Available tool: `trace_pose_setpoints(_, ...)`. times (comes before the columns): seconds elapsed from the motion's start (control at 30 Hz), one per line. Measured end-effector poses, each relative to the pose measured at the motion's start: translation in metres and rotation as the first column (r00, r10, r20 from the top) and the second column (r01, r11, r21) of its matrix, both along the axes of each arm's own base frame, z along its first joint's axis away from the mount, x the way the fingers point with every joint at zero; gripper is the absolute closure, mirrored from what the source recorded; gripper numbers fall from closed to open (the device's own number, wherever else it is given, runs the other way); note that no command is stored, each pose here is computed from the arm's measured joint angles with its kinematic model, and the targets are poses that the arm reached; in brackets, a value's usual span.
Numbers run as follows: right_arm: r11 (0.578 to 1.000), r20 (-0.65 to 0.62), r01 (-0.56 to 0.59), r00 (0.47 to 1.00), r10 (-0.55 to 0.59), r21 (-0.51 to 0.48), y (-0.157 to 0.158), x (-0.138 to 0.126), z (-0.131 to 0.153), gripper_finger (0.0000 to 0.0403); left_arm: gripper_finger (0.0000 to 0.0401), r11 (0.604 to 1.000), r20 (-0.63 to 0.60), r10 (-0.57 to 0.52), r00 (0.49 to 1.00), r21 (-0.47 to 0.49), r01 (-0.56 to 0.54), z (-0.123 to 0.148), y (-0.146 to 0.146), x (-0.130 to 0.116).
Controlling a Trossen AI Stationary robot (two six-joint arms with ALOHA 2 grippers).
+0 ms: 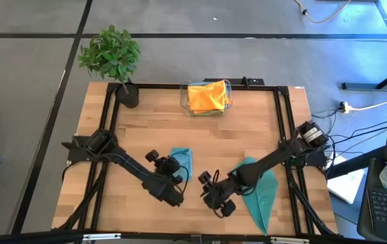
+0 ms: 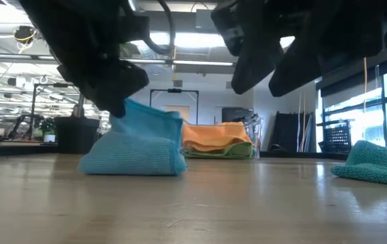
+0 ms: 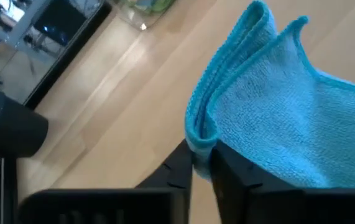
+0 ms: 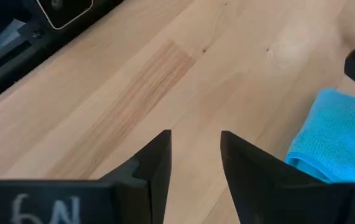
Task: Fold microfiber towels
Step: Fold the top blue microfiber towel, then put the folded blue microfiber towel into the transparent bin
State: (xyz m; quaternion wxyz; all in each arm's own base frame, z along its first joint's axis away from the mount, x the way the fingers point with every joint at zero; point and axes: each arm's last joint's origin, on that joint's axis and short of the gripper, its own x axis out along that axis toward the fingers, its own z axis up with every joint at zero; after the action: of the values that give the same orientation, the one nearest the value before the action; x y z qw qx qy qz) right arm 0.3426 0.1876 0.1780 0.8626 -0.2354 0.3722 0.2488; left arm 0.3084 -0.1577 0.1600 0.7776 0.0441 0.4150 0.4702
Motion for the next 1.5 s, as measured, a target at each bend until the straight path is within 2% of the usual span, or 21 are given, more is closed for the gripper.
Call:
trace_pose_setpoints(0.2,1.0,0.006,-0.011,1.0,0.011,-0.017,0.009,-0.005,0.0,0.0271,0.0282,0.999,-0.002,-0.007,1.0,0.037,0.007,0.001,0.006,0.003)
trace_pose_setpoints(0.33,1.0,0.003,-0.008,1.0,0.008,-0.022,0.009,-0.005,-0.001,0.0275,0.0251,0.995,0.016,-0.027,1.0,0.092,0.025,0.002,0.009,0.005)
trace_pose_setpoints(0.57,0.98,0.063,0.121,0.992,-0.112,-0.159,-0.009,0.002,-0.001,0.0277,0.0247,0.993,-0.025,-0.021,0.999,0.12,0.024,0.007,0.004,-0.005)
trace_pose_setpoints(0.7,0.928,0.134,0.211,0.975,-0.178,-0.307,-0.033,0.012,0.0,0.0277,0.0248,0.997,0.011,-0.044,0.999,0.065,0.043,0.017,-0.022,-0.015)
trace_pose_setpoints(0.77,0.909,0.15,0.229,0.971,-0.187,-0.348,-0.051,0.021,0.001,0.0277,0.0248,0.997,0.078,-0.075,0.994,0.038,0.072,0.019,-0.042,-0.024)
trace_pose_setpoints(0.83,0.924,0.156,0.223,0.971,-0.182,-0.309,-0.07,0.031,0.003,0.0277,0.0248,0.993,0.165,-0.117,0.979,0.02,0.115,0.018,-0.062,-0.035)
trace_pose_setpoints(0.97,0.956,0.175,0.254,0.958,-0.228,-0.145,-0.112,0.048,0.007,0.0277,0.0248,0.98,0.356,-0.183,0.916,-0.003,0.197,0.015,-0.097,-0.059)
trace_pose_setpoints(1.07,0.962,0.202,0.265,0.947,-0.249,-0.059,-0.137,0.058,0.009,0.0277,0.0248,0.967,0.491,-0.242,0.837,0.052,0.249,0.01,-0.108,-0.071)
trace_pose_setpoints(1.13,0.964,0.213,0.267,0.941,-0.263,0.01,-0.148,0.065,0.004,0.0277,0.0248,0.966,0.528,-0.249,0.812,0.068,0.251,0.006,-0.107,-0.072)
trace_pose_setpoints(1.27,0.953,0.2,0.277,0.934,-0.297,0.123,-0.156,0.076,-0.015,0.0277,0.0248,0.974,0.534,-0.209,0.819,0.039,0.223,-0.002,-0.1,-0.068)
trace_pose_setpoints(1.4,0.941,0.155,0.31,0.931,-0.33,0.137,-0.156,0.08,-0.038,0.0277,0.0248,0.978,0.5,-0.175,0.848,-0.011,0.209,-0.005,-0.098,-0.063)
trace_pose_setpoints(1.5,0.924,0.11,0.362,0.92,-0.375,0.121,-0.158,0.081,-0.052,0.0277,0.0248,0.976,0.499,-0.18,0.848,-0.018,0.217,-0.006,-0.1,-0.062)
